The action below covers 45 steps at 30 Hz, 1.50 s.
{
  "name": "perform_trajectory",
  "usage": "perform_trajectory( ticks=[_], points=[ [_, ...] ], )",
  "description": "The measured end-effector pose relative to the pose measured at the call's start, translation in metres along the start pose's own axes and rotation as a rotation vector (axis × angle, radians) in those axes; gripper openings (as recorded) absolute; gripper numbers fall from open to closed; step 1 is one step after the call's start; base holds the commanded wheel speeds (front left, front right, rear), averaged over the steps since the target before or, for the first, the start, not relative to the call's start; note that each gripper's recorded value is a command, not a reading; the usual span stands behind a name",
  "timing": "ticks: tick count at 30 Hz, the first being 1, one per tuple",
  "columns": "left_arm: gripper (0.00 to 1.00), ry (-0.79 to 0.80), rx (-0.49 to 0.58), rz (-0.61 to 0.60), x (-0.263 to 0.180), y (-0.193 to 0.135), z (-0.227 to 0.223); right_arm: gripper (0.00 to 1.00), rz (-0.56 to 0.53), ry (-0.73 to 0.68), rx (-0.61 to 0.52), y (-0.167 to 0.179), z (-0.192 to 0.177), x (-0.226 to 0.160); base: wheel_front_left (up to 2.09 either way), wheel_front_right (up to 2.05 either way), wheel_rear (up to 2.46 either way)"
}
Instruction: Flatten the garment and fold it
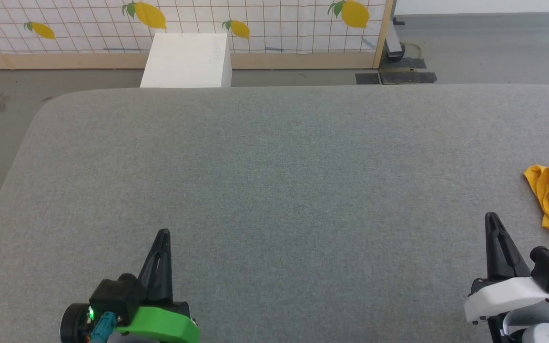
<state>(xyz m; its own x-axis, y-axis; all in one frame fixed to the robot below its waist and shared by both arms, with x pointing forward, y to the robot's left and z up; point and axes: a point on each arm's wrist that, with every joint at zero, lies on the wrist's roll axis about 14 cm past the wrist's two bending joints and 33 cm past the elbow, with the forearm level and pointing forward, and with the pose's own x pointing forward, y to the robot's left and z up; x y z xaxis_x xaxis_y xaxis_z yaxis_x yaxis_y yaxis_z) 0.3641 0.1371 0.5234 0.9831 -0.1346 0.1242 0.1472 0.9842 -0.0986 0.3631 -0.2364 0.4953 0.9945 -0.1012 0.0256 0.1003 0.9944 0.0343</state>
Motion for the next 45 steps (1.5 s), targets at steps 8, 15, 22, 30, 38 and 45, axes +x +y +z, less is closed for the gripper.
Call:
perform_trajectory(
  ticks=[8, 15, 22, 30, 38, 45],
  points=[
    [0.00, 0.014, 0.008, 0.008, -0.001, 0.003, -0.001, 0.00, 0.016, 0.004, -0.003, 0.005, 0.002, 0.001, 0.00, 0.00, 0.00],
    [0.00, 0.033, 0.020, 0.019, -0.002, 0.006, -0.002, 0.00, 0.040, 0.004, -0.010, 0.013, 0.006, 0.003, 0.00, 0.00, 0.00],
    [0.00, 0.043, 0.041, 0.025, -0.002, 0.008, -0.003, 0.00, 0.055, 0.005, -0.013, 0.018, 0.008, 0.004, 0.00, 0.00, 0.00],
    [0.00, 0.049, 0.051, 0.033, -0.002, 0.011, -0.002, 0.00, 0.071, 0.006, -0.017, 0.023, 0.010, 0.005, 0.00, 0.00, 0.00],
    [0.00, 0.059, 0.062, 0.042, -0.002, 0.014, -0.002, 0.00, 0.089, 0.008, -0.024, 0.029, 0.012, 0.006, 0.00, 0.00, 0.00],
    [0.00, 0.067, 0.072, 0.049, -0.001, 0.017, -0.001, 0.00, 0.102, 0.015, -0.028, 0.033, 0.012, 0.004, 0.00, 0.00, 0.00]
  ],
)
